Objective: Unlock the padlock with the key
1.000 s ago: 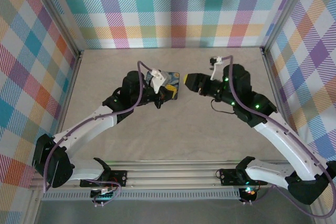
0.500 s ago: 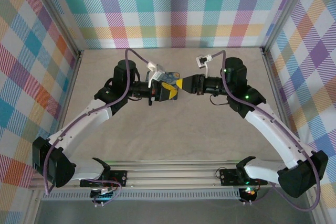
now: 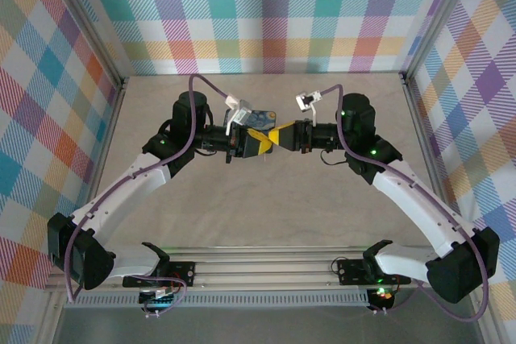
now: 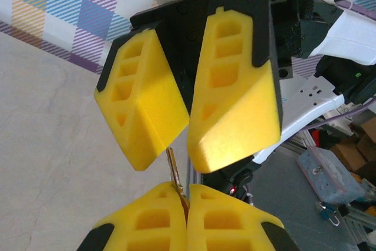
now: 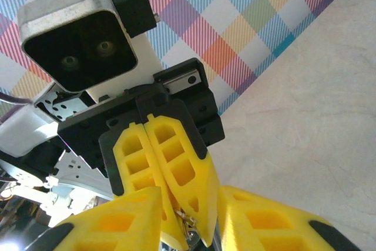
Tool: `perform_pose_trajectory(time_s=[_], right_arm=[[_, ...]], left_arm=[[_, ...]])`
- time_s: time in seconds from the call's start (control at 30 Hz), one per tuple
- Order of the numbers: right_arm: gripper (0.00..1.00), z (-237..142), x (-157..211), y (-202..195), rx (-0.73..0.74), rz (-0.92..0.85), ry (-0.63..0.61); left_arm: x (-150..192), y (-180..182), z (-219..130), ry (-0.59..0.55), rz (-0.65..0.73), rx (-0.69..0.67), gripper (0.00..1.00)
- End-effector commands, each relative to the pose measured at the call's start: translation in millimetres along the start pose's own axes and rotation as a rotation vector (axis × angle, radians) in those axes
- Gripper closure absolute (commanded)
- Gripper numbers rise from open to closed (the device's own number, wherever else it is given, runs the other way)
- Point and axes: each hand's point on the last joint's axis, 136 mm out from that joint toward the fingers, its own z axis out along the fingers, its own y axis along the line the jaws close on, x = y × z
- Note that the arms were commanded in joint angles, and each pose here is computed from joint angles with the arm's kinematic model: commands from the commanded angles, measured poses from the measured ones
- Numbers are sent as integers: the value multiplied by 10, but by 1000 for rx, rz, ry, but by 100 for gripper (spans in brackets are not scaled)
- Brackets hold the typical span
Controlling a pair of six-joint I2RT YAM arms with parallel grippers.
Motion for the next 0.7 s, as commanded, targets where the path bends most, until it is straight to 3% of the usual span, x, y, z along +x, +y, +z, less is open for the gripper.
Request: perform_pose_trajectory(time_s=[0.0, 0.27, 0.43, 0.57, 0.67], right_arm=[[75, 12, 0, 30, -36, -38, 2], [100, 63, -13, 1, -57, -31, 4], [100, 71, -66, -2, -51, -37, -12], [100, 71, -133, -47, -5, -11, -29], [100, 78, -159, -134, 63, 38, -18]], left_arm=[[-187, -138, -76, -37, 43, 21, 100], [-179, -115, -46, -28, 32, 36, 100], [-90, -16, -49, -7, 44, -24, 100], [-50, 121, -97, -15, 58, -128, 64], [-24, 353, -241, -43, 42, -320, 49]])
